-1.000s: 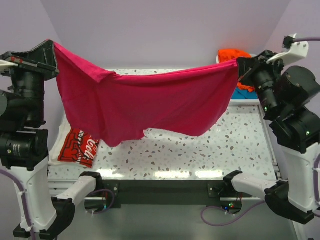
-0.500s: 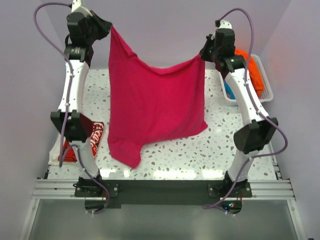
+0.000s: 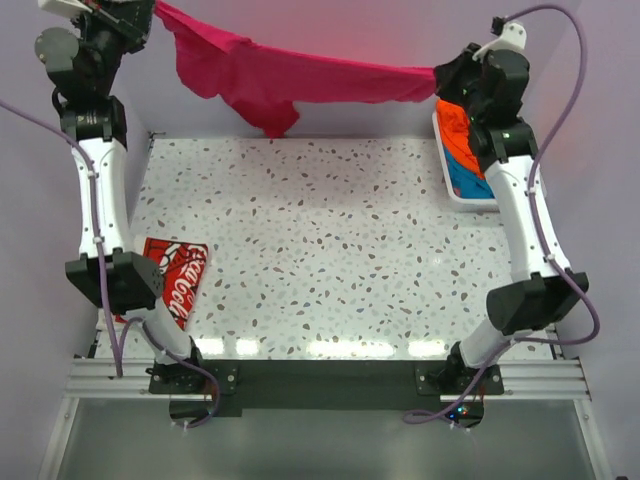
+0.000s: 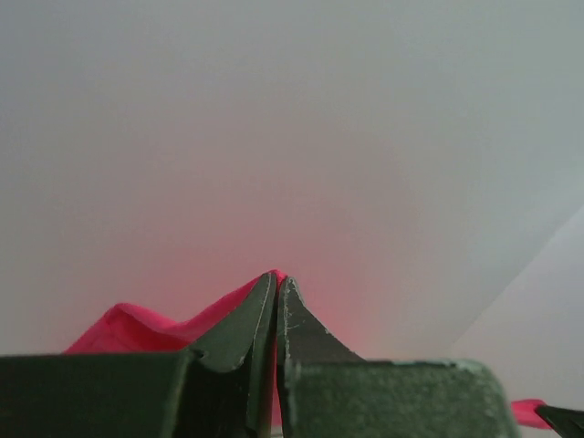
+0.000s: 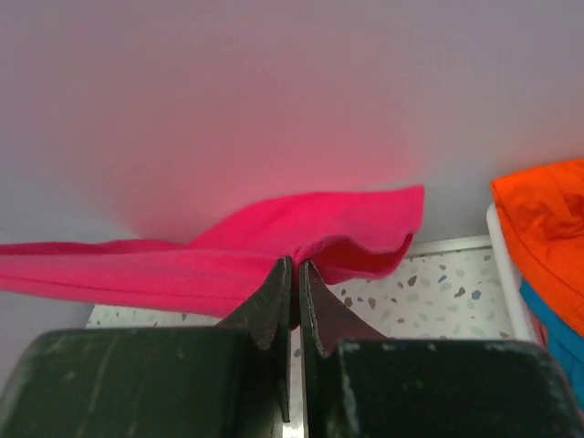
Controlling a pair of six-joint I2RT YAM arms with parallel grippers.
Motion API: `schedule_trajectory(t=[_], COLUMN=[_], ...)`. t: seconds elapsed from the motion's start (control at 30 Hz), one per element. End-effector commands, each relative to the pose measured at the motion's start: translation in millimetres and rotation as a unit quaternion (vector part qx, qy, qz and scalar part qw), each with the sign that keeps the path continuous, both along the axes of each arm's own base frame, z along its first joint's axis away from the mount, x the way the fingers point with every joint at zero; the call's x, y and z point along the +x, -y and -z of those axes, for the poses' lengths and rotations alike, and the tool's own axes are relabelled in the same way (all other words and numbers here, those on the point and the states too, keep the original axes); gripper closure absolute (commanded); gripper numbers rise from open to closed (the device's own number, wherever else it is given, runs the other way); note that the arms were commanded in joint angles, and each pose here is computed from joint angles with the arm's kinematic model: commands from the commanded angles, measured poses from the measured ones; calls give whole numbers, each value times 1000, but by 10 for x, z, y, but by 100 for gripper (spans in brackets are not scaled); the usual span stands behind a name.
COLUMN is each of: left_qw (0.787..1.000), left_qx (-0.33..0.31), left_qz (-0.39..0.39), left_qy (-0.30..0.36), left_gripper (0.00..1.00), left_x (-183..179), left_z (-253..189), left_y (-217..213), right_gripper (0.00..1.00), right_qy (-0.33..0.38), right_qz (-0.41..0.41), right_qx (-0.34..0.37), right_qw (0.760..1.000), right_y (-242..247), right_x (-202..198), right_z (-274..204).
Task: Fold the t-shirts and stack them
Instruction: Flatten the tshirt out, then fold the tshirt
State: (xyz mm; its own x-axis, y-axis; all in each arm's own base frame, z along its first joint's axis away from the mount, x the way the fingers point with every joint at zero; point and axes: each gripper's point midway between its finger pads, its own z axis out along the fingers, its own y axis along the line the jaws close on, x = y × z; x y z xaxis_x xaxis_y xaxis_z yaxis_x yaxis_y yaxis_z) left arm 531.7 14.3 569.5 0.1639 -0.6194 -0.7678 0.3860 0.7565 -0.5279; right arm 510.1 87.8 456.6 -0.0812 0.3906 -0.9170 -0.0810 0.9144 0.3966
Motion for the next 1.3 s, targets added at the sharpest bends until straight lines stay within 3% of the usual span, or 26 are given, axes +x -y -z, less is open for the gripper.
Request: schedule_trajectory(t=[0.0,0.03,0.07,0.1,0.13,0.17,0.2,0.23,0.27,0.3,0.33,0.37,0.43,0.47,0.53,0.57,0.7,0.83,1.03,1.1,1.27], left_qw=[998,998,999,999,998,994,993,989,975,973,967,951,943,926,919,902,871,868,886,884,903], left_qx=[17,12,-7,-11,-19,-44,-53,-65,-93,-102,-109,-115,-111,-106,-95,-86,-65,-62,-65,-60,-63], left_qz=[36,41,43,42,42,40,35,32,28,10,2,-5,-44,-56,-70,-78,-105,-113,-117,-114,-111], left_qy=[48,36,-14,-14,-32,-94,-100,-125,-198,-206,-228,-288,-312,-358,-376,-416,-475,-479,-444,-449,-411], left_gripper=[100,100,100,100,100,100,100,100,100,100,100,100,100,100,100,100,100,100,100,100,100], left_x=[-472,-494,-383,-567,-610,-586,-776,-851,-948,-1140,-1254,-1443,-1710,-1893,-2090,-2255,-2648,-2811,-2694,-2634,-2458], left_z=[-198,-62,445,470,673,1286,1357,1613,2297,2406,2650,3237,3513,3916,4116,4396,4774,4779,4421,4356,3972], left_y=[213,228,202,245,254,243,267,277,303,304,328,392,322,322,306,303,260,257,244,239,228], right_gripper=[100,100,100,100,100,100,100,100,100,100,100,100,100,100,100,100,100,100,100,100,100], right_qy=[20,-15,-32,-40,-82,-103,-113,-162,-179,-189,-239,-255,-312,-329,-370,-379,-437,-450,-398,-395,-372], right_qz=[-1,-2,-4,-8,-6,-5,-3,-10,-16,-15,-7,-6,6,8,7,7,8,12,31,20,14], right_qx=[21,18,23,26,26,33,38,41,55,61,62,72,64,65,64,74,94,110,92,88,74], right_qw=[1000,1000,999,999,996,994,993,986,982,980,969,964,948,942,927,922,895,886,912,914,925], right_y=[74,67,57,47,53,51,59,31,-3,7,32,24,82,91,101,82,76,76,198,175,188], right_x=[-129,-117,-138,-211,-246,-304,-400,-536,-626,-762,-954,-1050,-1357,-1457,-1752,-1830,-2359,-2605,-2544,-2506,-2424], right_z=[0,346,503,583,985,1162,1258,1711,1888,1997,2488,2663,3177,3324,3713,3818,4330,4385,3915,3751,3543])
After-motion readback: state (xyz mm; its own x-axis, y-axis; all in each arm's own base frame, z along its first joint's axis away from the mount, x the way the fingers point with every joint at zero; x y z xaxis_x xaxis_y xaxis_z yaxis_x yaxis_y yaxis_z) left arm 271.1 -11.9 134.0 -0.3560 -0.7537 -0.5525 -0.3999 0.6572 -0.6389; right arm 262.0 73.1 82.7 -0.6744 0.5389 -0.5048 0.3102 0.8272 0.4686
